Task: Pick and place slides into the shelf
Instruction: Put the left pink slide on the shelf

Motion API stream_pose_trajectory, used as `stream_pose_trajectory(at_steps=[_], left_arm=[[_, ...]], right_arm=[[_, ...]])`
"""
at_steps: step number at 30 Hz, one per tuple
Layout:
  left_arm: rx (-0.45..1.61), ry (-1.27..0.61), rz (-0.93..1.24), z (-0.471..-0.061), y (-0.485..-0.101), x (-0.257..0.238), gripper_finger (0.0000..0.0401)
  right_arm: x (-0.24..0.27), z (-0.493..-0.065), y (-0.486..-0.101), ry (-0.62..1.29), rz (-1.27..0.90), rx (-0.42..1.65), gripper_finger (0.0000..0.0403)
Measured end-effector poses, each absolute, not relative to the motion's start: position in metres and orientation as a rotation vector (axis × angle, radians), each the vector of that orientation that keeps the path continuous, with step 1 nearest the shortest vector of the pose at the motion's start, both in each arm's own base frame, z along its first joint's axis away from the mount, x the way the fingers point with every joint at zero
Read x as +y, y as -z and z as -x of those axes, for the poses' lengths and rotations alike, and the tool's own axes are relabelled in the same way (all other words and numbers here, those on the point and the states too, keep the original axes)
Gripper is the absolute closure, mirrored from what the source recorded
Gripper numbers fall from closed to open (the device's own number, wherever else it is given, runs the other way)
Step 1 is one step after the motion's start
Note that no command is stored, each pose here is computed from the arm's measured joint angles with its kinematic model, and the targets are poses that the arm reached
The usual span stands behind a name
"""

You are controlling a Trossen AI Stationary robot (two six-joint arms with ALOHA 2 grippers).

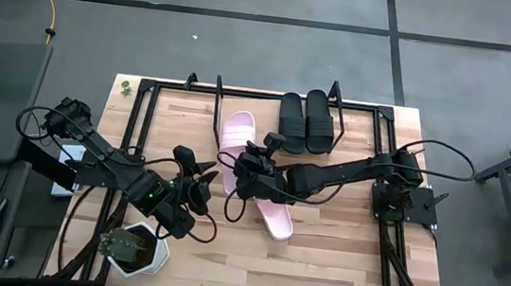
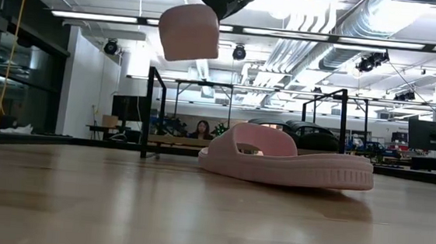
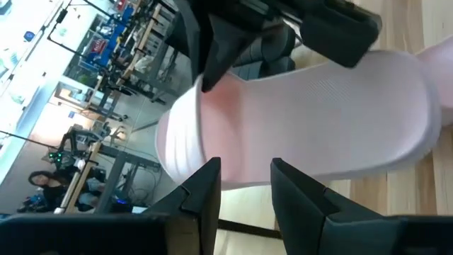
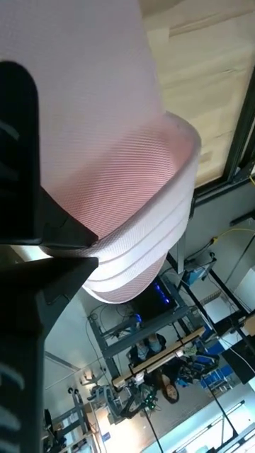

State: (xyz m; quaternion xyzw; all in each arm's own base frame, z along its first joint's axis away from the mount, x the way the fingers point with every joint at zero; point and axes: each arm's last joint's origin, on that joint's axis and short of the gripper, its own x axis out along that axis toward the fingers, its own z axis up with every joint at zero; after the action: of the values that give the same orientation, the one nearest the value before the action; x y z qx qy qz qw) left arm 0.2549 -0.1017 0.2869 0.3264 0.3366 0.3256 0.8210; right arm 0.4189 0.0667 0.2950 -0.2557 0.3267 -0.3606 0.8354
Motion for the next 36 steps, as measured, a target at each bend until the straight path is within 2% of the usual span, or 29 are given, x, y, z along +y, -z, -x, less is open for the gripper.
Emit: stream_pose_trajectory(at_steps=[28, 36], left_arm=[[0.682, -0.728, -0.734, -0.258, -0.29, -0.102, 0.0293], [0.738, -0.772, -0.715, -0.27, -0.288, -0.079, 0.0293]], right_arm=[[0.084, -0.425, -0.303, 0.673, 0.49, 0.595, 0.0403], [0.085, -0.425, -0.303, 0.661, 0.487, 0.594, 0.0403]])
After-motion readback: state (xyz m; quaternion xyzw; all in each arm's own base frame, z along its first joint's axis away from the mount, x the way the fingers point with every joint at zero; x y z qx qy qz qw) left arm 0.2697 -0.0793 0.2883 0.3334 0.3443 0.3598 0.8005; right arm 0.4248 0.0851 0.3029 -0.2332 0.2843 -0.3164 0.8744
